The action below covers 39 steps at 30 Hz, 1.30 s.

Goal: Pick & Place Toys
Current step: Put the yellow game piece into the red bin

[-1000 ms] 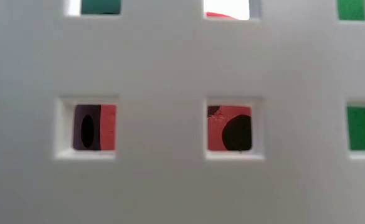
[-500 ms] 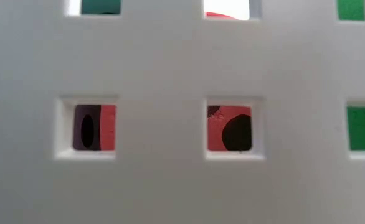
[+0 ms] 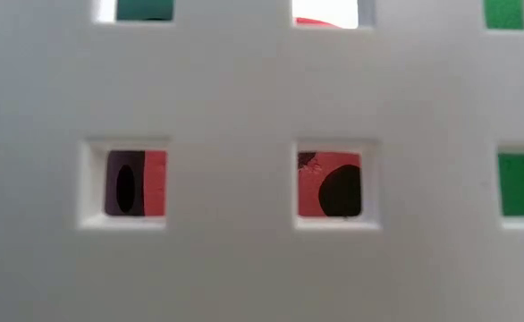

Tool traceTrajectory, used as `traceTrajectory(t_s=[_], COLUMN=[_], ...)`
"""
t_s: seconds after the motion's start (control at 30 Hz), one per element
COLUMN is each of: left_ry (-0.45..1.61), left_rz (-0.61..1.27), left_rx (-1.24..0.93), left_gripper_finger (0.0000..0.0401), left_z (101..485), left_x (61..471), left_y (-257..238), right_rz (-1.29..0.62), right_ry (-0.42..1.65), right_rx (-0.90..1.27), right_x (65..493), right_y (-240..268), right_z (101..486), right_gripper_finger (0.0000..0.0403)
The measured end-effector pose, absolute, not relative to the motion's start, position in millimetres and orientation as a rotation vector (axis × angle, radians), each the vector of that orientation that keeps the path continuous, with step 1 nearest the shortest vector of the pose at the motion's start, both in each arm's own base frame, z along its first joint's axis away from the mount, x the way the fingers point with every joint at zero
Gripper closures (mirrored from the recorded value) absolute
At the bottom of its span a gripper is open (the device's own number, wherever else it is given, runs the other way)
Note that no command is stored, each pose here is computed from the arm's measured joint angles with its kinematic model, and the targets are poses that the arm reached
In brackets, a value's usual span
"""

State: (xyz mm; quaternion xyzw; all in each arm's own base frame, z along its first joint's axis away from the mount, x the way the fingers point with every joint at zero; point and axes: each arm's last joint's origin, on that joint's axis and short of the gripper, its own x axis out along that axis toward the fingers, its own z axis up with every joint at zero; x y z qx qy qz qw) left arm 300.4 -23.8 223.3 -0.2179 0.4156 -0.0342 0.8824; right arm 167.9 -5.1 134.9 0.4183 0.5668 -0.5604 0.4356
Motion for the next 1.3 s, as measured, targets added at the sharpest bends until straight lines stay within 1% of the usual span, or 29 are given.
traceTrajectory(t_s=[0.13, 0.33, 0.57, 0.77, 1.03, 1.17, 1.3], left_ry=[0.865, 0.865, 0.869, 0.869, 0.868, 0.868, 0.870], left_rz=[-0.071, -0.071, -0.070, -0.071, -0.071, -0.070, -0.061], left_rx=[-0.454, -0.454, -0.454, -0.454, -0.454, -0.456, -0.477], left_gripper_finger=[0.0123, 0.0123, 0.0123, 0.0123, 0.0123, 0.0123, 0.0123], left_z=[223.3, 223.6, 223.4, 224.1, 224.4, 224.4, 224.4], left_x=[300.4, 300.2, 299.8, 299.2, 299.1, 299.1, 299.1], left_y=[-23.8, -23.6, -23.7, -23.7, -23.6, -23.6, -23.6], right_rz=[-1.396, -1.406, -1.388, -1.348, -1.263, -1.249, -1.273], right_ry=[1.415, 1.431, 1.410, 1.363, 1.242, 1.175, 1.064], right_rx=[1.052, 1.057, 1.068, 1.093, 1.142, 1.134, 1.100], right_x=[167.8, 166.4, 168.3, 163.9, 156.1, 153.6, 149.4], right_y=[-4.8, -4.2, -4.4, -4.1, -4.7, -5.9, -10.2], right_z=[134.8, 135.3, 139.7, 153.9, 181.1, 196.5, 212.8], right_gripper_finger=[0.0236, 0.0263, 0.0268, 0.0270, 0.0271, 0.0271, 0.0271])
